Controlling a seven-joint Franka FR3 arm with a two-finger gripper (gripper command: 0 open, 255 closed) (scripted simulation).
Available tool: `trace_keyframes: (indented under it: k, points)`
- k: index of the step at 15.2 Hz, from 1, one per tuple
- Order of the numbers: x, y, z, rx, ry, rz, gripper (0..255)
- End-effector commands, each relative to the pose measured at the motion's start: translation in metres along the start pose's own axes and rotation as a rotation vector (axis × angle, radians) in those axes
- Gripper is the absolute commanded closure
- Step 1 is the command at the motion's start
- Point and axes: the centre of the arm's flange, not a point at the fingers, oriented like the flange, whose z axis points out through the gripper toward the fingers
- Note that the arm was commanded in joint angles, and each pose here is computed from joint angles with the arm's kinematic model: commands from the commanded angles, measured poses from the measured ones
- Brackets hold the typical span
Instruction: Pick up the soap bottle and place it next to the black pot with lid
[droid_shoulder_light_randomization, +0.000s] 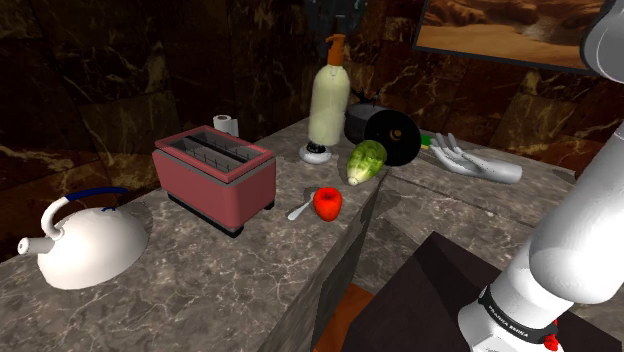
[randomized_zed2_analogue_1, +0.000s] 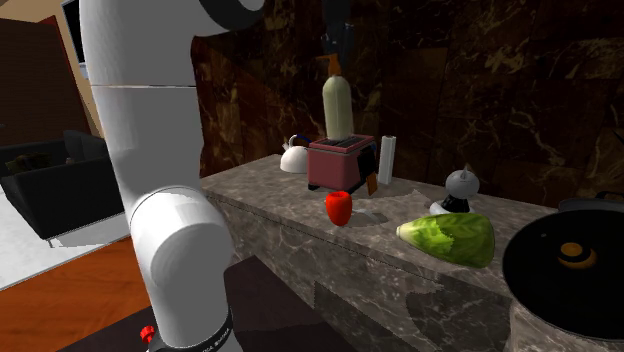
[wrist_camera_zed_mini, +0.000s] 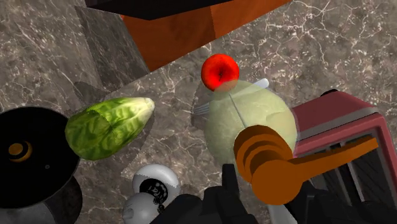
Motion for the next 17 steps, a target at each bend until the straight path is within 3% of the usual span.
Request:
trace_keyframes:
  k: [1, 17]
  points:
    - [-0.001, 0.026, -0.001, 0.001, 0.0, -0.002, 255]
    - [-0.006, 0.237, 0.0, 0.001, 0.0, -0.002, 255]
